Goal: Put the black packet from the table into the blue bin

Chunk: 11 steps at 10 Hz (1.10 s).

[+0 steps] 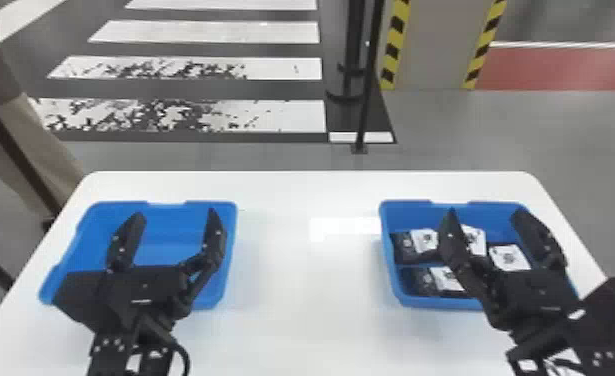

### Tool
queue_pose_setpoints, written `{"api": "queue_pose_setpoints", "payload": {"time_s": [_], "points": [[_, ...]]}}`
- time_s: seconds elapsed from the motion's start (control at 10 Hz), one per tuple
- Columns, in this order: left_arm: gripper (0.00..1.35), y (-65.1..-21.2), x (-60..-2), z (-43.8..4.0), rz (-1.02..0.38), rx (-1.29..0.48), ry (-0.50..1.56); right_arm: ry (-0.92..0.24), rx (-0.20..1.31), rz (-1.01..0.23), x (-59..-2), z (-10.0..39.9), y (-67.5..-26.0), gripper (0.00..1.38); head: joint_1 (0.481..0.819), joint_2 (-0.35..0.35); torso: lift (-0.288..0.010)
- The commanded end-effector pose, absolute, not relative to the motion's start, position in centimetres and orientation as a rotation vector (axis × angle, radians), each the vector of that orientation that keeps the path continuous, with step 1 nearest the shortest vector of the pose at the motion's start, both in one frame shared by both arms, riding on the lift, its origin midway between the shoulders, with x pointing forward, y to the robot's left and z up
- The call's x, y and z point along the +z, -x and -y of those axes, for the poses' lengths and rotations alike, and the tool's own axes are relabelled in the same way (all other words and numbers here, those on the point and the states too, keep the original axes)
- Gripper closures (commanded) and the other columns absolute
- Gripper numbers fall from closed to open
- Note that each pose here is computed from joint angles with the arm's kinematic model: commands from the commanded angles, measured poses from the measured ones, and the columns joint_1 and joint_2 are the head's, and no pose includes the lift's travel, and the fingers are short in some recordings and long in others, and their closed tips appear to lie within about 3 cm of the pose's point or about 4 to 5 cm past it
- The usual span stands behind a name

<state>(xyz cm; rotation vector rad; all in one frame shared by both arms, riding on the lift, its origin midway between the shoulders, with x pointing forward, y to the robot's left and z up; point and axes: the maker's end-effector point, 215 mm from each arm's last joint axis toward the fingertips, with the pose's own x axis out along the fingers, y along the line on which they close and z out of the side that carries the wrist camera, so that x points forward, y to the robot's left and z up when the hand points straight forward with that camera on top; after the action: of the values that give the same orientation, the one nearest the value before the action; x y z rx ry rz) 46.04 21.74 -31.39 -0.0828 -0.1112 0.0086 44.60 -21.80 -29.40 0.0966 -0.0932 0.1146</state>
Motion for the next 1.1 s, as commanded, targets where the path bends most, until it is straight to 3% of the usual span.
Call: {"api": "queue_pose_setpoints", "payload": {"time_s": [0.0, 1.0], "points": [[0.06, -46.0, -31.3, -21.7, 0.114, 0.009, 0.083, -0.099, 0.119, 0.092, -29.5, 21.8, -44.9, 0.15, 0.695, -0.001, -0.110], [0.06, -46.0, -31.1, -21.9, 0.135, 0.013, 0.090, -0.093, 0.141, 0.050, -30.8, 21.2, -45.5, 0.15, 0.695, 0.008, -0.110]]}}
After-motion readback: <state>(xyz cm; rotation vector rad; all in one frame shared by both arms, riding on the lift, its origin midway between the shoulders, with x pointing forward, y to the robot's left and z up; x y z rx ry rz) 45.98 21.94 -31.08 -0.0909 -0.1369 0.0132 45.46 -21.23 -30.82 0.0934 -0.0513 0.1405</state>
